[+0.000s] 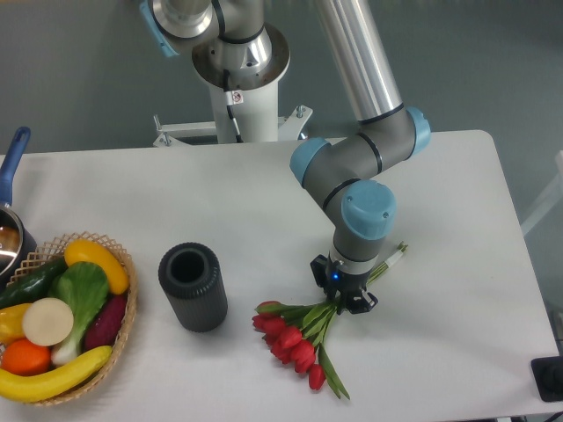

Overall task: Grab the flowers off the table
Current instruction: 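Lower the gripper onto the stems and close it around them, then lift the gripped red tulip bouquet up off the table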

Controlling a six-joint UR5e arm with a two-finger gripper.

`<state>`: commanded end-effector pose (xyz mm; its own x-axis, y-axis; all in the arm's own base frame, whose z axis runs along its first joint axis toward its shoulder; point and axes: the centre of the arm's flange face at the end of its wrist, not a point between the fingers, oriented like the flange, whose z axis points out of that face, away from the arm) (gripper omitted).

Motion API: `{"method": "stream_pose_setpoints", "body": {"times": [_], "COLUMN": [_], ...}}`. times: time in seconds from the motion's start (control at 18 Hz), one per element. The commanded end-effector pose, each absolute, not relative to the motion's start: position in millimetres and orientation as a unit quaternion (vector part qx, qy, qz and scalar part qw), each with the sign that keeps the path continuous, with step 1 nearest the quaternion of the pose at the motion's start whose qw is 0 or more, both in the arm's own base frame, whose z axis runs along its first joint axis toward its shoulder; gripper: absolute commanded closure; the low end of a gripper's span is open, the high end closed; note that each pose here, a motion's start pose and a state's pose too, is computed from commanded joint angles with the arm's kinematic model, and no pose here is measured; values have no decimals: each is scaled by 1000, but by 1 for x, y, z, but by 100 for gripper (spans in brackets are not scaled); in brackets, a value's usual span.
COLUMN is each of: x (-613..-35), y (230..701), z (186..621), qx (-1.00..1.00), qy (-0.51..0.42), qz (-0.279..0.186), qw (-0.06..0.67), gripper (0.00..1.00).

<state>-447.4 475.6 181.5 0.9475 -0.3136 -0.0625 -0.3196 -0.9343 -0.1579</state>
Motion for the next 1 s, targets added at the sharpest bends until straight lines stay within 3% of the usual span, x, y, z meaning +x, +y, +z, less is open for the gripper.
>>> {"method": "stream_pose_setpoints", "body": {"times": [0.11, 0.44, 0.67, 1.0], "x": [-447, -449, -451, -461], "y": [475, 476, 472, 454], "z": [181, 189, 240, 312], "qx": [-983, -983, -979, -961], "qy": [160, 161, 158, 109], "qz": [18, 24, 57, 52], "qw": [83, 89, 115, 247], "gripper": [86, 86, 86, 86]}}
